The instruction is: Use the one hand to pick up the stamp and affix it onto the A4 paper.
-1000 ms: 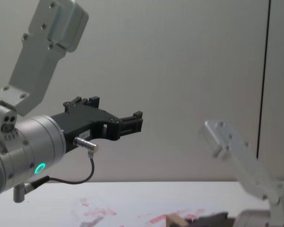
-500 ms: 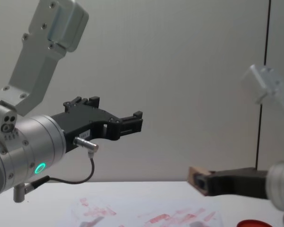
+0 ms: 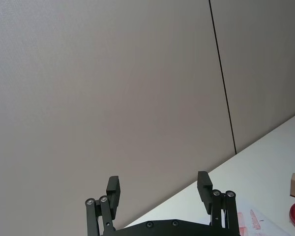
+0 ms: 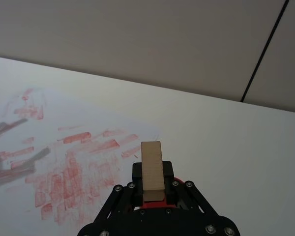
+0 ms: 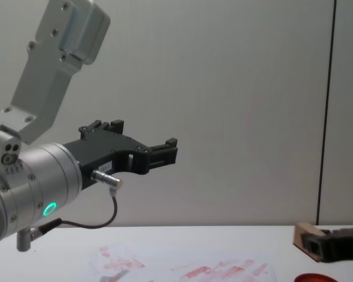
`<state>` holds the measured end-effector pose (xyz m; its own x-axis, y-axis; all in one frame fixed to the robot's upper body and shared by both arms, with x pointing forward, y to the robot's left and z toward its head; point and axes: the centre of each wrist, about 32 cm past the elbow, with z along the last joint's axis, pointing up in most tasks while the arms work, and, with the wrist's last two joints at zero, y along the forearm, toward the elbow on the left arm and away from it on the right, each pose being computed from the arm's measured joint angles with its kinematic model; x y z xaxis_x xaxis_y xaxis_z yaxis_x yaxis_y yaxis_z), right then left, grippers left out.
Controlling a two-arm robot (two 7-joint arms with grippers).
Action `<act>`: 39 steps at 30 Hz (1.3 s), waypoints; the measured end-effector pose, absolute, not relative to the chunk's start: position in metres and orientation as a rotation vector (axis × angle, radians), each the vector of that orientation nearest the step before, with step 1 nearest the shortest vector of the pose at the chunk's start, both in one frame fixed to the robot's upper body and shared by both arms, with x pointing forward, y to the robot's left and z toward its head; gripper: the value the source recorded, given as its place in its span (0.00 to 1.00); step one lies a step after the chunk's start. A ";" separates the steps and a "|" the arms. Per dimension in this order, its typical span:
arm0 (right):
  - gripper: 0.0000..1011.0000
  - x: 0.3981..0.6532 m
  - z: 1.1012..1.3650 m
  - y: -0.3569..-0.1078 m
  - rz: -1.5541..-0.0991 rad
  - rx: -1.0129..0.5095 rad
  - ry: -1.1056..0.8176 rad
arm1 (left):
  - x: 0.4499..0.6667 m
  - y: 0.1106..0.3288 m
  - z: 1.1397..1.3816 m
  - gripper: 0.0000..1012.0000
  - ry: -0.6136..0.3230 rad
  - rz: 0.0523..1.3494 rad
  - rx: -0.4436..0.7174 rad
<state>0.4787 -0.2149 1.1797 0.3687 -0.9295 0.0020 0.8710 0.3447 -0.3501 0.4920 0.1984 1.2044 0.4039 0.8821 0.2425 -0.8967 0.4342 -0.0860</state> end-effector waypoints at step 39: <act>0.41 0.485 1.154 -0.228 -1.191 -0.416 0.191 | 0.492 0.198 1.204 0.99 -0.268 1.124 0.061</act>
<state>0.4846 -0.2276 1.1535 0.3662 -0.9277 0.0726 0.8584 0.3066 -0.4113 0.4920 0.1984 1.2044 0.4040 0.8821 0.2424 -0.8967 0.4343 -0.0860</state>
